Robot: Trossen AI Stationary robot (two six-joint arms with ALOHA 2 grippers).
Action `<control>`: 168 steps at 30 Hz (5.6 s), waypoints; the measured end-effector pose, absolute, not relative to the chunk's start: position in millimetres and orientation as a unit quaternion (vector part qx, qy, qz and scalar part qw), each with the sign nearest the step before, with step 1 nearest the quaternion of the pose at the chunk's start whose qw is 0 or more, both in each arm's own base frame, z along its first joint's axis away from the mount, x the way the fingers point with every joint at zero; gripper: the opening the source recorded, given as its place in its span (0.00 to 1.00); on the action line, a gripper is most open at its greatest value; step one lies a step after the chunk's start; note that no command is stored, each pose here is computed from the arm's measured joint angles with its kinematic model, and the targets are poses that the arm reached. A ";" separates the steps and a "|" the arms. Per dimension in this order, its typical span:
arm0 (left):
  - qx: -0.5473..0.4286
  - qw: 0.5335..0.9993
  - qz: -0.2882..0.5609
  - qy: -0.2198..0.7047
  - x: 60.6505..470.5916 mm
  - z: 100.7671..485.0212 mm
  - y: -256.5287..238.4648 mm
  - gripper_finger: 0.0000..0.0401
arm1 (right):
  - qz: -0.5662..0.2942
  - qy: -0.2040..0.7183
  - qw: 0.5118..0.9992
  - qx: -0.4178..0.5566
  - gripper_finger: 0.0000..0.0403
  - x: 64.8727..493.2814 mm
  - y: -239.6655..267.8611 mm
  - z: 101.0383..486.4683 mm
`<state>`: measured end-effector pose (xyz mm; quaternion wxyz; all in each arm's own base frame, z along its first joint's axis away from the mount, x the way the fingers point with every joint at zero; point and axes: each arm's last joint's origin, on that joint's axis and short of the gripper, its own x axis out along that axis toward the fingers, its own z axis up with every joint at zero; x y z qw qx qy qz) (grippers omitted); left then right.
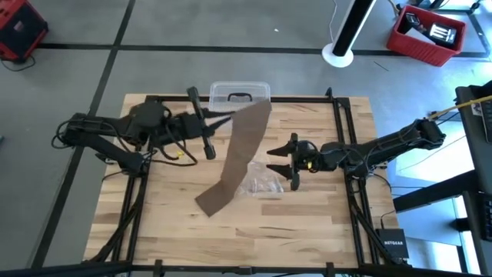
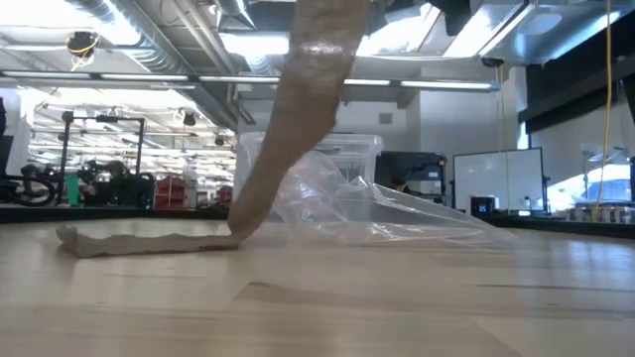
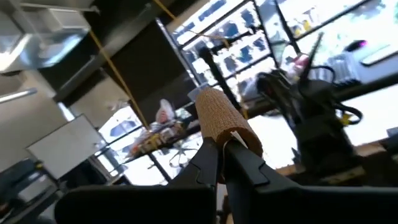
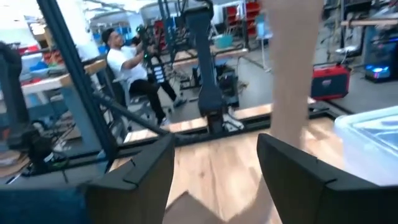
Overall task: Roll bandage
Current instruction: Roll the brown bandage
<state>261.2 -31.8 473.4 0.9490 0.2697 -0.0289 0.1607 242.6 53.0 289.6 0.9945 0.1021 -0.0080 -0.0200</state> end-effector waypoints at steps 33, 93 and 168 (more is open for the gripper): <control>0.258 0.959 0.056 0.104 293.6 425.1 -50.2 0.00 | -0.004 -0.056 0.996 -0.076 0.58 213.7 46.9 333.2; 0.328 0.933 0.138 0.048 276.2 449.6 -62.3 0.03 | -0.124 0.070 0.986 0.082 0.58 267.9 34.9 197.4; 0.054 0.923 0.331 0.190 228.4 379.1 -4.3 0.02 | 0.016 0.118 0.976 -0.182 0.01 234.7 93.4 419.1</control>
